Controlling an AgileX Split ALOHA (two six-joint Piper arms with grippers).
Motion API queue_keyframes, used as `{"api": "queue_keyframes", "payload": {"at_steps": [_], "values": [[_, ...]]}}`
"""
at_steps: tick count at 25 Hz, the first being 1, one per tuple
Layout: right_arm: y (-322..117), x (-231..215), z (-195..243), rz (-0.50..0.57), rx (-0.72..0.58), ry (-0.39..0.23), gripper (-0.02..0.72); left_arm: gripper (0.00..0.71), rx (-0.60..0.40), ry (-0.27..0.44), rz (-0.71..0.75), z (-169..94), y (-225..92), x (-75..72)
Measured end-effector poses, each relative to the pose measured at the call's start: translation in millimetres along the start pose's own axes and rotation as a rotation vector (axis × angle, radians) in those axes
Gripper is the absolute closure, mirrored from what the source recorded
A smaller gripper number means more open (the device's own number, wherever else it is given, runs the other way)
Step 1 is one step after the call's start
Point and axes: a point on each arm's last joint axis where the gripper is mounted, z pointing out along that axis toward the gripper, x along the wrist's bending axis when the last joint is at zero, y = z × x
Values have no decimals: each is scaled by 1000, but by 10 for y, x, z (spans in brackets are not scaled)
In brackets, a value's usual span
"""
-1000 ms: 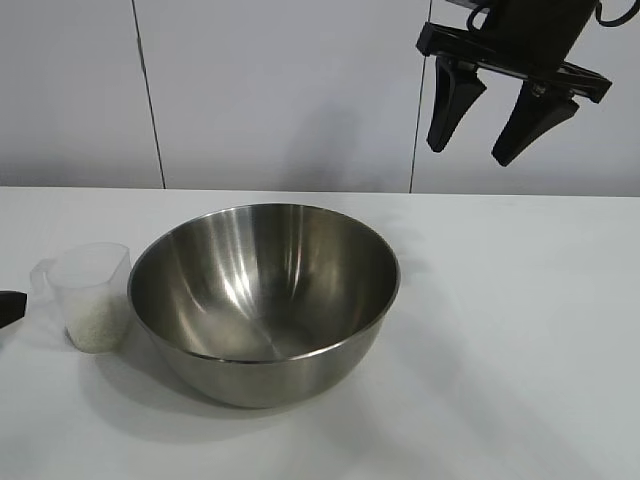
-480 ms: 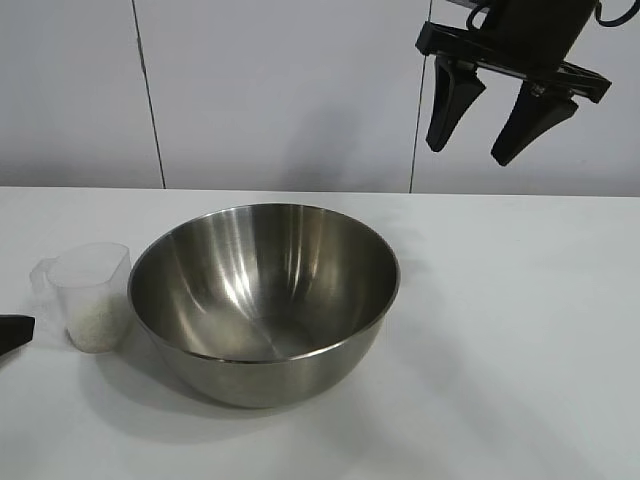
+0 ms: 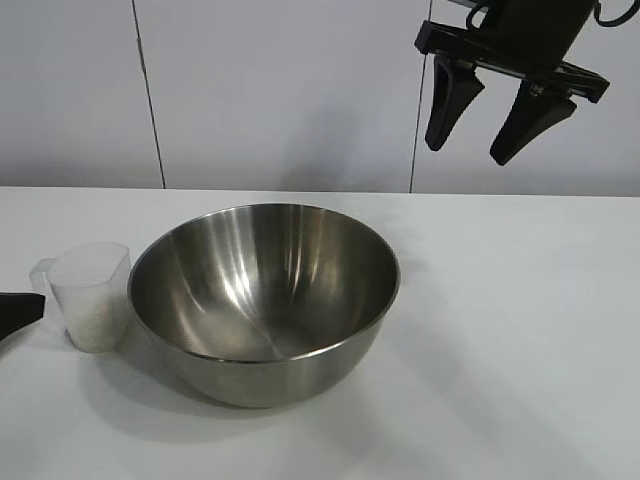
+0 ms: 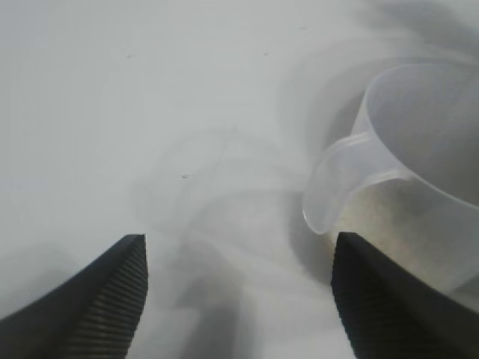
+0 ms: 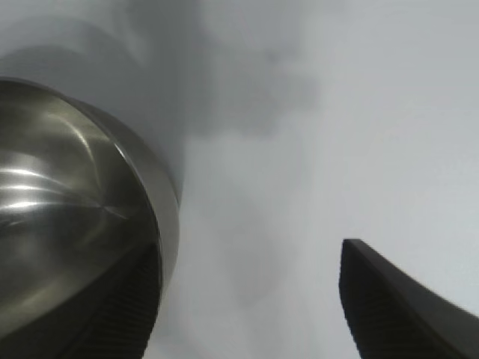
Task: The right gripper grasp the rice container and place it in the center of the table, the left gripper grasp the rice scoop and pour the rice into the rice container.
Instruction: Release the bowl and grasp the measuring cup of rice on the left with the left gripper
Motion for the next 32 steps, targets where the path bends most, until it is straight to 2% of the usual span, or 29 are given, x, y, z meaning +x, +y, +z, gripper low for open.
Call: {"api": "queue_keyframes", "payload": {"at_steps": [6,14,18,25,32], "values": [[9,1,0,1,-10,1,231,203,1,-15,-48,0,-1,-14],[13,4,0,2,-15,4,231,203,-22,-10,-169,51,56,38],[13,4,0,2,-15,4,231,203,-30,-20,-106,84,81,26],[13,4,0,2,-15,4,231,204,-12,-78,-2,215,38,-104],[13,4,0,2,-15,4,231,258,-6,-48,6,241,6,-74]]}}
